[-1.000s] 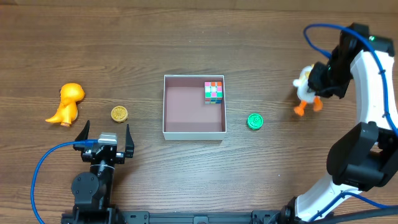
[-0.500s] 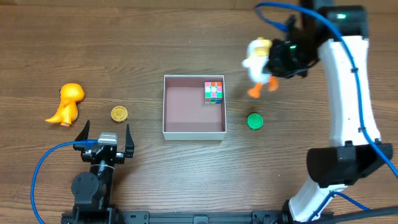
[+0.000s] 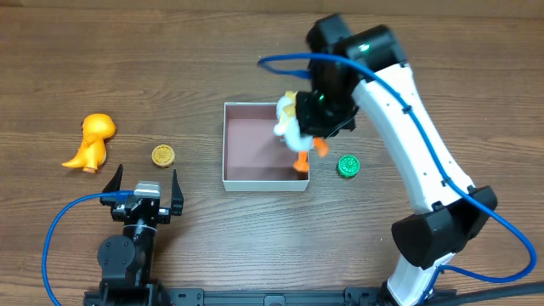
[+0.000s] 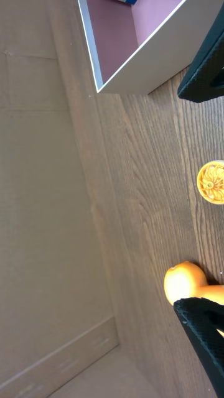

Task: Pack container
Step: 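Carry the duck plush left and lower it into the box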

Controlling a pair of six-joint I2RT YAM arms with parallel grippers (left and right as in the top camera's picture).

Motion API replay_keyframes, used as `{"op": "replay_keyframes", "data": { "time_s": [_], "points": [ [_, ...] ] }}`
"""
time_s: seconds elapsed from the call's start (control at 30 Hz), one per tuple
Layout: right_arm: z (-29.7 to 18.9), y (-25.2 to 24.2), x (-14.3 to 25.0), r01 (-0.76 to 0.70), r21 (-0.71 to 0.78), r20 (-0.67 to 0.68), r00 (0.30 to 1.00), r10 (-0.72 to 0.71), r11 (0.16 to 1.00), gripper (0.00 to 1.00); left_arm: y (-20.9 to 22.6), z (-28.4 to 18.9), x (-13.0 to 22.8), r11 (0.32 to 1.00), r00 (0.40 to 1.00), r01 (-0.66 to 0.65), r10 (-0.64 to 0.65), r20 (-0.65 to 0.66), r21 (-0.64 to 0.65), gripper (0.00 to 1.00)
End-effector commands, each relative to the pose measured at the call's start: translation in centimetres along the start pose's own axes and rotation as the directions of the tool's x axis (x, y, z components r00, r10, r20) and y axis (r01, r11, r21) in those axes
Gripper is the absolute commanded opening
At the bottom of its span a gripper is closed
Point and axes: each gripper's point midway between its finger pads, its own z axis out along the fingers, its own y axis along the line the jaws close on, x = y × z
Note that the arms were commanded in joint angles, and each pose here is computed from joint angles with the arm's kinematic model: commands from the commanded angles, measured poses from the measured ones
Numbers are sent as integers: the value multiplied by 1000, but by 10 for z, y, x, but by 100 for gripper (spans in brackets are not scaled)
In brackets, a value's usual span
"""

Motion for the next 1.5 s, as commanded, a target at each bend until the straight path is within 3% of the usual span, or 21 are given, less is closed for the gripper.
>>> {"op": "replay_keyframes", "data": {
  "time_s": [0.0,0.57,0.97,1.47],
  "points": [
    [5,-10,11,-70,105,16,997,69,992,9,4,0,2,1000,1000,11,-11,-7,-19,100],
    [15,2,-30,-191,40,168,969,181,981,9,4,0,2,1000,1000,11,-11,-7,-19,100],
    [63,7,-41,-179,32,171,970,171,983,9,4,0,2,1000,1000,11,-11,-7,-19,100],
    [68,6,-27,-202,61,128,973,193,978,9,4,0,2,1000,1000,11,-11,-7,-19,100]
  ]
}}
